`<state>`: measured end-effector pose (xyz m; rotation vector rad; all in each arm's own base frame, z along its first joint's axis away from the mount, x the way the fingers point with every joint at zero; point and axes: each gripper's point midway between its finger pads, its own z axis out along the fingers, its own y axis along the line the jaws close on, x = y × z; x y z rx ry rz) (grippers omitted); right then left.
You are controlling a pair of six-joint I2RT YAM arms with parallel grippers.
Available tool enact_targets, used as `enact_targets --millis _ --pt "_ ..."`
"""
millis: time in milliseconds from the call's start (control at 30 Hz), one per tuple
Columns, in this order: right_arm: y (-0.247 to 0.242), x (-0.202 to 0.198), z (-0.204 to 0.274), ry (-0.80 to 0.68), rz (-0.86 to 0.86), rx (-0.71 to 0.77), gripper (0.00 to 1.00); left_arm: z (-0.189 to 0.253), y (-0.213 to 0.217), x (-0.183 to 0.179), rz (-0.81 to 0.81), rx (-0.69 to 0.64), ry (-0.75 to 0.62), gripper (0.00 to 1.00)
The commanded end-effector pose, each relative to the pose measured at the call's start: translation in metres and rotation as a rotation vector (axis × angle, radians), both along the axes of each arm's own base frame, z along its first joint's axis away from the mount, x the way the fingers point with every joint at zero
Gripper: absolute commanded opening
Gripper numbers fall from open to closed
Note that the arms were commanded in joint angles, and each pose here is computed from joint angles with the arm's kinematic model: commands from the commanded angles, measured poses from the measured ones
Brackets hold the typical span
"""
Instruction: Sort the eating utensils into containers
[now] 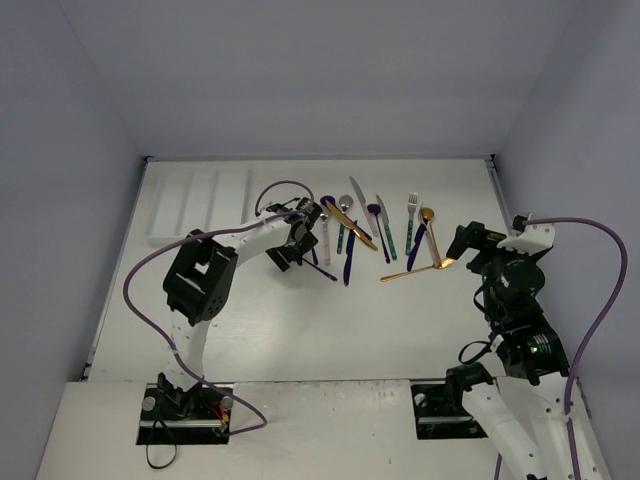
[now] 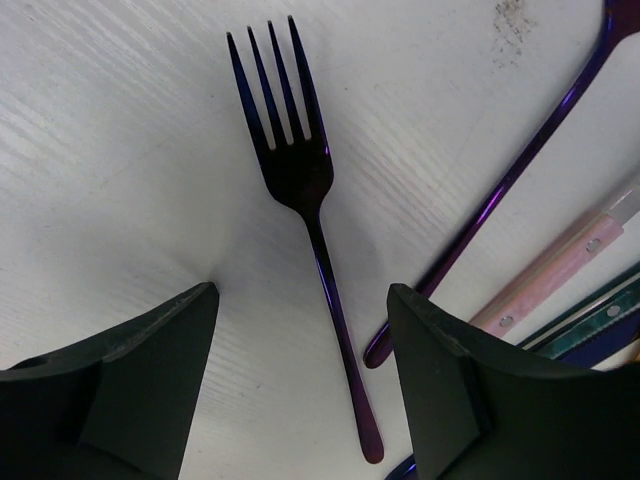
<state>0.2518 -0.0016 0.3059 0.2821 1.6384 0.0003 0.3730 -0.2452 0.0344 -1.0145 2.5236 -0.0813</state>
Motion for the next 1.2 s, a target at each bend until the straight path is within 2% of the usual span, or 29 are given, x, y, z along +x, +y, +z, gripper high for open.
enact_targets --millis 0,267,467,700,967,1167 --pt "-0.012 -0.002 0.018 -0.078 -0.071 0.013 1.00 0.005 0.010 -0.002 0.024 0.011 0.026 0.63" --pt "-0.013 -0.006 0.020 -0.094 -0.075 0.022 1.00 -0.017 0.030 -0.022 0.040 0.073 0.146 0.46" --pt "-0.013 -0.006 0.020 -0.096 -0.075 0.025 1.00 -0.021 0.046 -0.026 0.014 0.123 0.173 0.30" --pt "-0.012 -0.006 0.020 -0.097 -0.066 0.030 1.00 -0.011 0.067 -0.025 -0.050 0.198 0.157 0.23" --pt "-0.010 -0.005 0.021 -0.096 -0.060 0.031 1.00 0.008 0.082 -0.022 -0.216 0.279 0.135 0.19" --pt "-0.009 -0.003 0.020 -0.092 -0.055 0.037 1.00 0.010 0.095 -0.034 -0.275 0.316 0.151 0.09"
